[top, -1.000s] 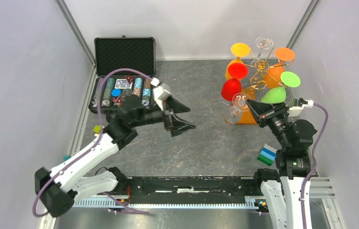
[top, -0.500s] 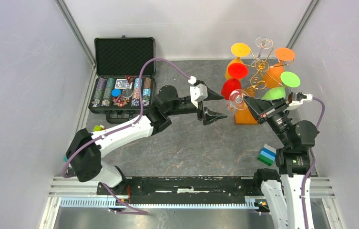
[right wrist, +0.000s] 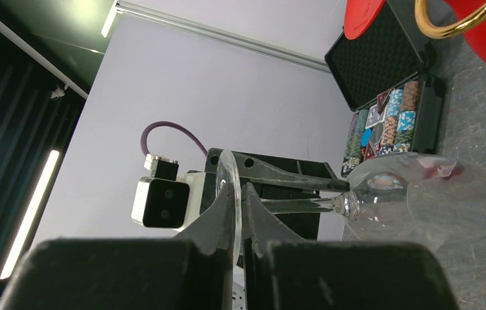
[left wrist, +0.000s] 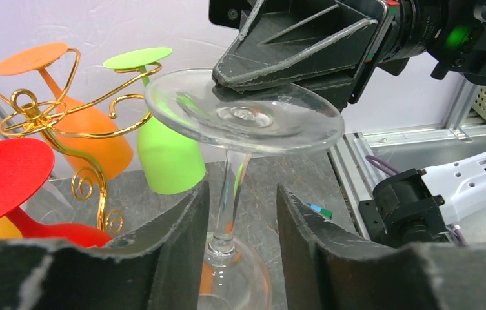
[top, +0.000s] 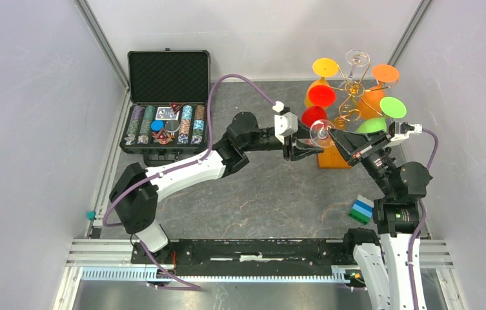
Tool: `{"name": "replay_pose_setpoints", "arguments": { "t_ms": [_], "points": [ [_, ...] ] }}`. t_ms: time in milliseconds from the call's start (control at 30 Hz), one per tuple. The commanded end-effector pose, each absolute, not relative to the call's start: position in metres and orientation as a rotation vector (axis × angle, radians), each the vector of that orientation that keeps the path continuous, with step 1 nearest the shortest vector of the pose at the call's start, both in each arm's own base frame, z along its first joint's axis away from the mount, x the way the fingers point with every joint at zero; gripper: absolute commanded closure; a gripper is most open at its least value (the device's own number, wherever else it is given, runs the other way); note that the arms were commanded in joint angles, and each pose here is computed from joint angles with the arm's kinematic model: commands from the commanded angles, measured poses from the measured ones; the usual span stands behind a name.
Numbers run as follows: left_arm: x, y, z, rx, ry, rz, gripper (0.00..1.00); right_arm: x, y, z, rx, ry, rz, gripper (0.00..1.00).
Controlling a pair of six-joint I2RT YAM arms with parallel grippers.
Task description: Take the wine glass off the wine glass rack
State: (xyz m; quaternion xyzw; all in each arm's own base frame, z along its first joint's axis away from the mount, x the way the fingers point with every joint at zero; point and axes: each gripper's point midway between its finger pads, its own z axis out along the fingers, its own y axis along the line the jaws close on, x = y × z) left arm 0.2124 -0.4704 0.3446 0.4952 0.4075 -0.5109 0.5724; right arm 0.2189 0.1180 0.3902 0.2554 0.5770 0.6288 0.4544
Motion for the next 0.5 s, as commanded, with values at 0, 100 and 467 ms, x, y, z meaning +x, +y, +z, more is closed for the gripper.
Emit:
{"name": "replay_pose_setpoints", "arguments": {
  "t_ms": [0, 100, 467],
  "points": [
    [0.2083, -0.4763, 0.3758, 1.16, 0.834, -1.188, 0.56, 0.211, 0.1221, 0.4045, 0.559, 1.379, 1.59, 1.0],
    [0.2065, -0.477, 0.3783, 1.169, 0.832, -1.197, 0.68, 0.2109, 0.1226, 0.4023, 0.562, 1.383, 1.593, 1.0],
    [0.2028, -0.4711, 0.3843, 1.102, 0.891, -1.24, 0.98, 0.2167, 0.121, 0.3956, 0.546, 1.394, 1.543, 0.44]
  ]
}}
